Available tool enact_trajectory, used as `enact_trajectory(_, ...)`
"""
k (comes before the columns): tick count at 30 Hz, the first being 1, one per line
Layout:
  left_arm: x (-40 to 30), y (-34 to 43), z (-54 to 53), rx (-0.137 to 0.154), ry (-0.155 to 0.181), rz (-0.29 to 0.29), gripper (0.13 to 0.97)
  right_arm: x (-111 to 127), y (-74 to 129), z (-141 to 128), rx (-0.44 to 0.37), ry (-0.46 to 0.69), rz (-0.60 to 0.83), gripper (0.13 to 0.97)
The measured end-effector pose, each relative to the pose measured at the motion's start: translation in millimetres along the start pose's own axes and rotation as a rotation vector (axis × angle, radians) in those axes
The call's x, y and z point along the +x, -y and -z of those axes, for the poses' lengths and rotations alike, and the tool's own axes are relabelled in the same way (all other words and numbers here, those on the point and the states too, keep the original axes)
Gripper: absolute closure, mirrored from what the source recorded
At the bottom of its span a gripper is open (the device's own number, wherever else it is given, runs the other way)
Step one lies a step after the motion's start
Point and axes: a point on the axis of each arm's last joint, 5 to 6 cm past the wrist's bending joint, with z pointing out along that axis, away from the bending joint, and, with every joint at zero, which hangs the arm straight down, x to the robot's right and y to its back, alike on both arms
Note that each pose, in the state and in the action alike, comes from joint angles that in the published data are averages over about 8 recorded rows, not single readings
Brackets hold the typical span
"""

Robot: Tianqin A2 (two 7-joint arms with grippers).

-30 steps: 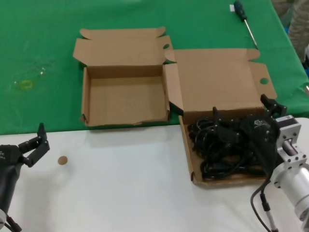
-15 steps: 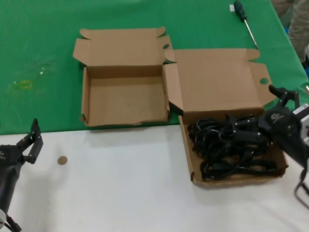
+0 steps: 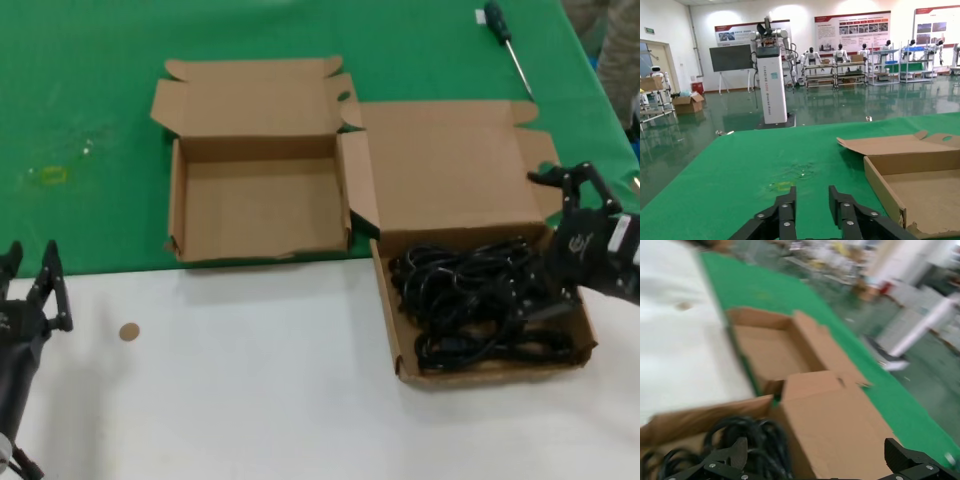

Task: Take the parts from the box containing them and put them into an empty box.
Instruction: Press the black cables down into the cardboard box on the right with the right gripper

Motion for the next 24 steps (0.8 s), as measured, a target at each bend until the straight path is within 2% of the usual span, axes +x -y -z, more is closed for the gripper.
enact_trajectory(3,0.0,0.0,0.0,0.0,0.0,0.0,0.765,9.9,4.7,1.5,-0.007,0.078,0.109,0.13)
enact_trajectory(12,0.0,0.0,0.0,0.0,0.0,0.0,0.89,29.8,6.1,-6.1,-0.048,0.261,0.359,0.13)
enact_trajectory(24,0.0,0.0,0.0,0.0,0.0,0.0,0.943,40.0,-3.2,-35.1,-0.067,0.318,0.475,0.137)
